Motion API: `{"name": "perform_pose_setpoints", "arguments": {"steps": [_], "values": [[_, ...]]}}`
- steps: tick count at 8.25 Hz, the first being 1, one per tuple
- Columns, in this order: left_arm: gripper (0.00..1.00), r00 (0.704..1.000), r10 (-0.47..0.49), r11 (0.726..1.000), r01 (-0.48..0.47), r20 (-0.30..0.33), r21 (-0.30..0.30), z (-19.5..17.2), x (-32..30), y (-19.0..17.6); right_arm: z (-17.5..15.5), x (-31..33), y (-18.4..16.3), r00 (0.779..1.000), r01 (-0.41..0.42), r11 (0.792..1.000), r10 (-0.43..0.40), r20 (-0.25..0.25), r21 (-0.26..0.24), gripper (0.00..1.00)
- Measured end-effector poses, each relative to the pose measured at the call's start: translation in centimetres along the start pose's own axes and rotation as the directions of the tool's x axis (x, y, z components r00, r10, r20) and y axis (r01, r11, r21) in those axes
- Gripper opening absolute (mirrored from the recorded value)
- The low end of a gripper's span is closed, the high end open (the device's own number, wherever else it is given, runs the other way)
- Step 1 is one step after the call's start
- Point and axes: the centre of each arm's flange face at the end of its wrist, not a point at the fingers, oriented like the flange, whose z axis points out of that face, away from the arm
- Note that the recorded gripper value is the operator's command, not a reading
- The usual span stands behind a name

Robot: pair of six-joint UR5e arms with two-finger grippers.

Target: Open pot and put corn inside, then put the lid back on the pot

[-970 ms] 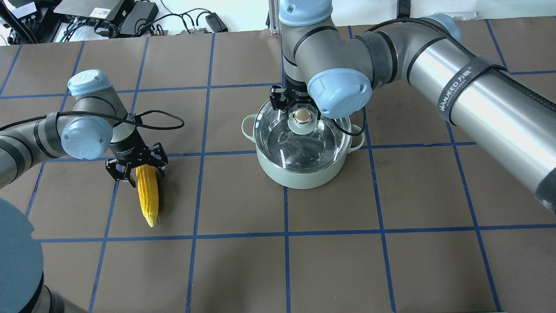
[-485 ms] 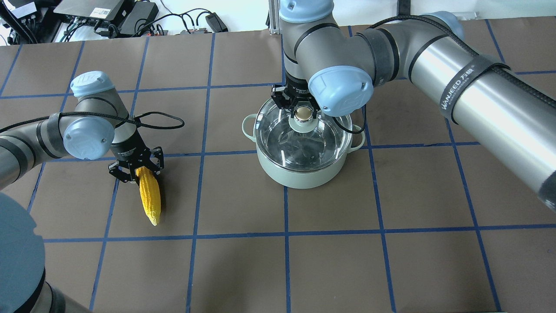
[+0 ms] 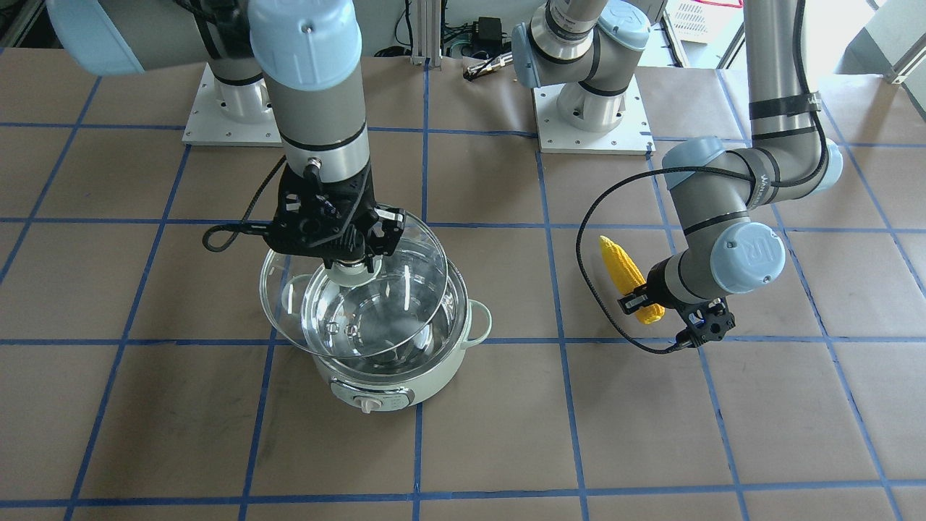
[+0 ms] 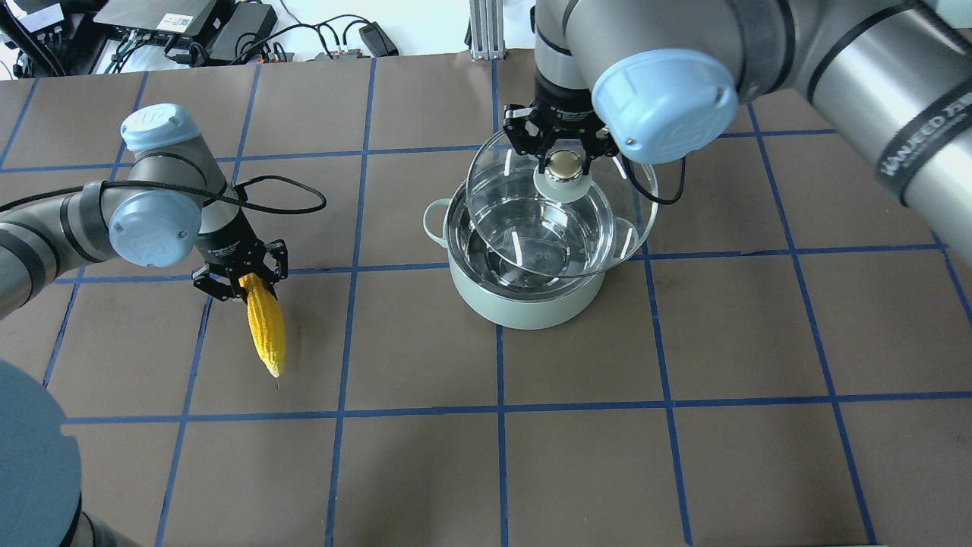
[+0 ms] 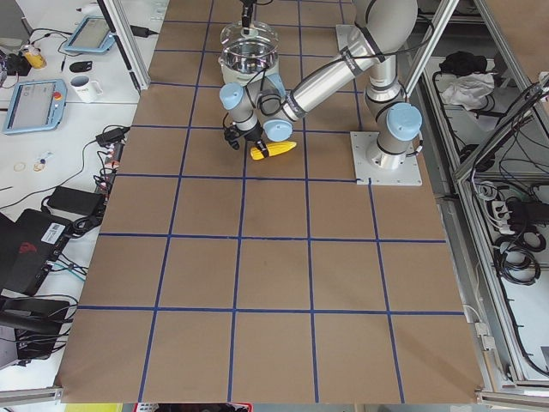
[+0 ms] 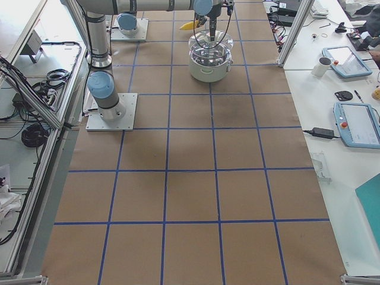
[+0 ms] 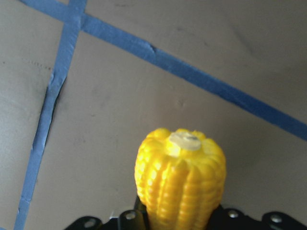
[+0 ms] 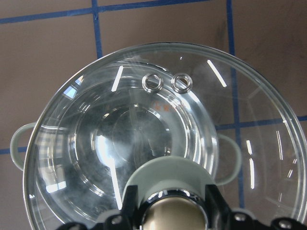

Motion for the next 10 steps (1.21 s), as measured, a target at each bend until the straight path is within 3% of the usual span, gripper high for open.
{"name": "perform_pose_setpoints", "arguments": {"steps": [3,6,10], "values": [[0.00,0.999,0.050,0.996,-0.050,-0.004,0.080,-6.6,2.8,-0.4,-5.7,10.9,-0.3,1.000,0.025,0.998,-0.026,-0.014,-0.053,0.27],[0.00,0.997,0.077,0.991,-0.077,-0.001,0.110,-12.8,4.7,-0.6,-6.6,14.0,-0.1,0.998,0.062,0.995,-0.064,-0.021,-0.081,0.26],[0.00,0.995,0.094,0.988,-0.096,0.026,0.120,-14.3,5.1,-0.6,-6.7,14.6,-0.1,0.997,0.068,0.994,-0.071,-0.034,-0.080,0.26]]}}
